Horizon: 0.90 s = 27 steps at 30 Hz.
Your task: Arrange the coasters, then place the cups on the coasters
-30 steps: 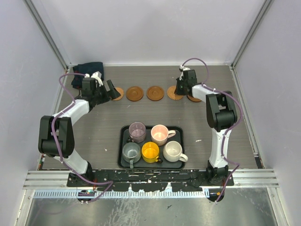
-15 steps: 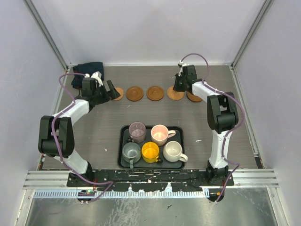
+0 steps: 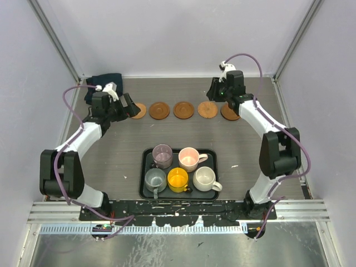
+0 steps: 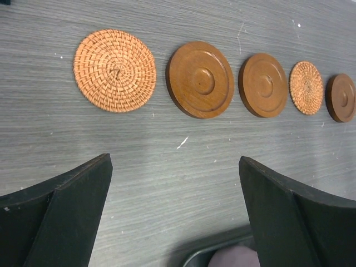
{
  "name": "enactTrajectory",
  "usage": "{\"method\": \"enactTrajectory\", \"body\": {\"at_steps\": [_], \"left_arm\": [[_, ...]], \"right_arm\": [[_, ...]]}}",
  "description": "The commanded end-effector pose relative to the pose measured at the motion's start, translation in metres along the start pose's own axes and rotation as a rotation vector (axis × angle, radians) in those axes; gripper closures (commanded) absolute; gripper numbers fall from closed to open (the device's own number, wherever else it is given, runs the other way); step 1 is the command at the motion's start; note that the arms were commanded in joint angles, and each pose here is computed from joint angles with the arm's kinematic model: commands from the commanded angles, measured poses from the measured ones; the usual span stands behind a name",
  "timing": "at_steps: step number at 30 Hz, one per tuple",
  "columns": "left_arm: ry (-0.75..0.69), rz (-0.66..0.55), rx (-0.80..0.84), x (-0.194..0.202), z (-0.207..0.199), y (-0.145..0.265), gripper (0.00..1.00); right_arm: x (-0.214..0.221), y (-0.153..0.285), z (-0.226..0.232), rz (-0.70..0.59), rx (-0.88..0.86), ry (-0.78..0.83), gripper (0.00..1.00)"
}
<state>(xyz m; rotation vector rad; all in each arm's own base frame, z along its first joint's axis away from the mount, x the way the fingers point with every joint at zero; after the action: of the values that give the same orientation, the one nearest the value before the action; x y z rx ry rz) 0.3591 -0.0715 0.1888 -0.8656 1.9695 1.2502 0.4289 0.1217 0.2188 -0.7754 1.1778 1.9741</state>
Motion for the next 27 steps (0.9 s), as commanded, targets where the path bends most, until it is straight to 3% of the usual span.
{"method": "enactTrajectory", "body": {"at_steps": [1, 8, 16, 27], "left_arm": [[-0.045, -0.075, 0.037, -0.008, -0.010, 0.025, 0.02], [-0.096, -0.014, 0.099, 0.029, -0.040, 0.043, 0.00], [-0.161, 0.084, 0.174, 0.076, -0.072, 0.073, 0.00], [-0.133, 0.067, 0.289, 0.097, -0.084, 0.123, 0.00]], "right_arm": [[-0.007, 0.037, 0.013, -0.060, -0.049, 0.023, 0.58], [0.038, 0.096, 0.022, 0.014, -0.039, 0.028, 0.53], [0.108, 0.143, 0.047, 0.220, 0.096, 0.161, 0.53], [0.134, 0.190, 0.050, 0.405, 0.079, 0.225, 0.49]]}}
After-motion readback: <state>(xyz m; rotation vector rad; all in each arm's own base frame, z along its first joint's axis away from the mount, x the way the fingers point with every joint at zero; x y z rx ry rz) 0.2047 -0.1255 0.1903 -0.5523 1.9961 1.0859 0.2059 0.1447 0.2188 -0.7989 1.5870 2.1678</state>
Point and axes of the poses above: each gripper's point midway between its finger pads, its own y axis back along the fingers, its own z axis along the line the jaws close on, x = y × z, the point moved 8 cm from there along y, back along the fingers, and after that the axes turned 10 degrees about -y, right-handed, at the moved point
